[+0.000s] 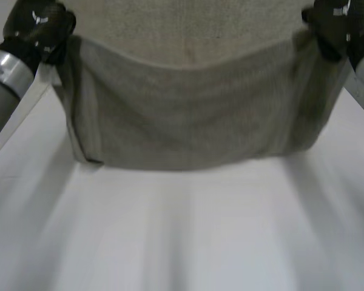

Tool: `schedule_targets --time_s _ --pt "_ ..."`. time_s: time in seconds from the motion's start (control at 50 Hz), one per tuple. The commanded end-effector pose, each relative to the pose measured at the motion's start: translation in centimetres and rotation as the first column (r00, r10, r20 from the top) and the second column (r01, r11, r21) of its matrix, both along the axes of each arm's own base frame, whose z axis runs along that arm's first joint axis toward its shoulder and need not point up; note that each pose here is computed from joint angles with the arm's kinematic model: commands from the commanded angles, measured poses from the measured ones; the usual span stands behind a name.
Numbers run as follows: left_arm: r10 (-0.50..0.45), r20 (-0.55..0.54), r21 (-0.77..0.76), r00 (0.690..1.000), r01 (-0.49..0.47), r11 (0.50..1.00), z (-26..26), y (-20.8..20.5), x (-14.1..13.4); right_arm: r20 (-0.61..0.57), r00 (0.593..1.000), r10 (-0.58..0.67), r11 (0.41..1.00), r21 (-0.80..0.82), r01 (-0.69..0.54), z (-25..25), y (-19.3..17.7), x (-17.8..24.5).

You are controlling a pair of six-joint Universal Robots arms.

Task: Fold the towel.

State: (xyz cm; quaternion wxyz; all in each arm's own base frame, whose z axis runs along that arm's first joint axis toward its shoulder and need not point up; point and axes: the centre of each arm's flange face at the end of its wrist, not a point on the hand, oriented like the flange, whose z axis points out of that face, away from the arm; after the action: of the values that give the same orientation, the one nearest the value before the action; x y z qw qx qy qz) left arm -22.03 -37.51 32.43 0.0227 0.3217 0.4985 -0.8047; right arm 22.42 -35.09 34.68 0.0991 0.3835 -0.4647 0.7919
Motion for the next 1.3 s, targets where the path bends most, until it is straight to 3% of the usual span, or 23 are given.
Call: schedule_targets --time_s 0.02,0.12,0.24,0.4,0.5,0.6,0.74,0.82,0.98,1.12,1.24,1.3 --pt "-0.01 -0.092 -0.126 0.996 -0.002 0.992 5.0 0.2 -0.6 0.105 0.993 0.052 0.977 -0.211 -0.029 6.2 1.2 0.2" --pt "-0.066 -0.175 -0.175 0.982 0.035 0.984 8.0 1.2 1.0 0.128 0.987 0.095 0.983 -0.17 -0.073 5.8 1.3 0.0" --pt "-0.071 -0.146 -0.138 0.987 0.051 0.989 6.7 0.6 2.6 0.109 0.987 0.121 0.985 -0.138 -0.105 4.8 1.7 0.1" --pt "-0.116 -0.09 0.02 0.989 0.118 0.993 1.4 0.4 3.5 0.057 0.986 0.158 0.987 0.024 -0.159 0.2 1.7 -1.3" --pt "-0.158 -0.072 0.21 0.985 0.17 0.963 -4.8 1.9 4.2 0.042 0.977 0.211 0.961 0.173 -0.215 -4.0 3.0 -2.1" --pt "-0.165 -0.062 0.3 0.984 0.176 0.937 -7.6 3.7 4.6 0.029 0.974 0.227 0.946 0.23 -0.227 -5.9 4.3 -3.4" --pt "-0.175 -0.055 0.343 0.983 0.183 0.921 -6.9 7.1 5.0 0.017 0.974 0.225 0.95 0.218 -0.223 -4.4 6.2 -5.2" --pt "-0.164 -0.057 0.328 0.985 0.174 0.929 -3.6 9.4 6.5 0.027 0.978 0.207 0.956 0.208 -0.208 -1.6 7.7 -6.3" --pt "-0.147 -0.097 0.343 0.984 0.171 0.924 -1.8 9.9 9.0 0.042 0.972 0.233 0.939 0.249 -0.236 -1.3 8.4 -6.7" --pt "-0.153 -0.145 0.425 0.977 0.201 0.882 -4.1 8.9 8.8 0.046 0.971 0.235 0.925 0.295 -0.238 -3.2 6.8 -6.7" --pt "-0.226 -0.169 0.487 0.959 0.281 0.827 -6.2 7.5 6.6 0.003 0.973 0.231 0.915 0.34 -0.218 -6.1 4.6 -6.1" --pt "-0.21 -0.175 0.512 0.962 0.271 0.815 -7.3 6.0 6.3 -0.023 0.978 0.208 0.913 0.362 -0.185 -7.5 3.5 -5.8"
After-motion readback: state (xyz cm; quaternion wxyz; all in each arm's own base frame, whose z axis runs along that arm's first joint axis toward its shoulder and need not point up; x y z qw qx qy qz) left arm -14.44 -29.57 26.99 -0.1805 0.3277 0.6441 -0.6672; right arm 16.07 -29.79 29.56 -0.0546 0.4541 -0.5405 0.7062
